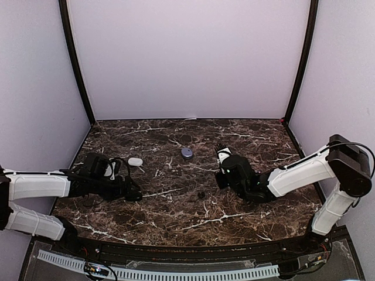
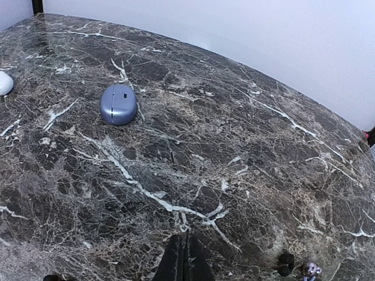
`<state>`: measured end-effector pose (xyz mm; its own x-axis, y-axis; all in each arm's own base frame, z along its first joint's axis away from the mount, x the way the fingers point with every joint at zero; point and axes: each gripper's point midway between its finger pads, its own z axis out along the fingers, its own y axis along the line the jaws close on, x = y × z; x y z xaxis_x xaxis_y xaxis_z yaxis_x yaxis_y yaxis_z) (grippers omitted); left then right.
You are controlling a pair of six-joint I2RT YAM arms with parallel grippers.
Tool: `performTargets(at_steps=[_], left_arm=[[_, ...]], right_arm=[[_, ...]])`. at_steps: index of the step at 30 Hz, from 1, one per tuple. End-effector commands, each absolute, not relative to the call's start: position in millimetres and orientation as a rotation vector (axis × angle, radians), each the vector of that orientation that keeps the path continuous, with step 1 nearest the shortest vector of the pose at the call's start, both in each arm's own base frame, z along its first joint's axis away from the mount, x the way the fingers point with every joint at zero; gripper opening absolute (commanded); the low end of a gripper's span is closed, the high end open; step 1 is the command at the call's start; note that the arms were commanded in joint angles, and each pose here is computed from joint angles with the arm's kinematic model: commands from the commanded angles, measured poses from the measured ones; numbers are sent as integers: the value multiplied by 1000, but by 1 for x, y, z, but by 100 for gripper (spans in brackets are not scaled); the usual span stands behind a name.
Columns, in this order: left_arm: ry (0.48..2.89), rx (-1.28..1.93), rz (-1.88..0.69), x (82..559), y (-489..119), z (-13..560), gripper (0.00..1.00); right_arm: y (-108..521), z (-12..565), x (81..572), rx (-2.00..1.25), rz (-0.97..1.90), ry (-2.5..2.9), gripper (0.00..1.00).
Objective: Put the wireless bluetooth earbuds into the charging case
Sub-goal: Adjust the charging case at the center of the board.
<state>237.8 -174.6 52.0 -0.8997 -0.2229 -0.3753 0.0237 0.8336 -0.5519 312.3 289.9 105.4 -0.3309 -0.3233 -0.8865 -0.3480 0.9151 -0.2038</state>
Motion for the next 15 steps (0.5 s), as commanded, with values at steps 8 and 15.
performTargets(at_steps=[8, 15], left_arm=[[2645, 30, -1168, 194, -239, 52, 83], [2700, 198, -1075, 178, -263, 48, 81]], right_arm=[[297, 116, 308, -509, 103, 1908, 0], [299, 113, 309, -524, 96, 1909, 0]])
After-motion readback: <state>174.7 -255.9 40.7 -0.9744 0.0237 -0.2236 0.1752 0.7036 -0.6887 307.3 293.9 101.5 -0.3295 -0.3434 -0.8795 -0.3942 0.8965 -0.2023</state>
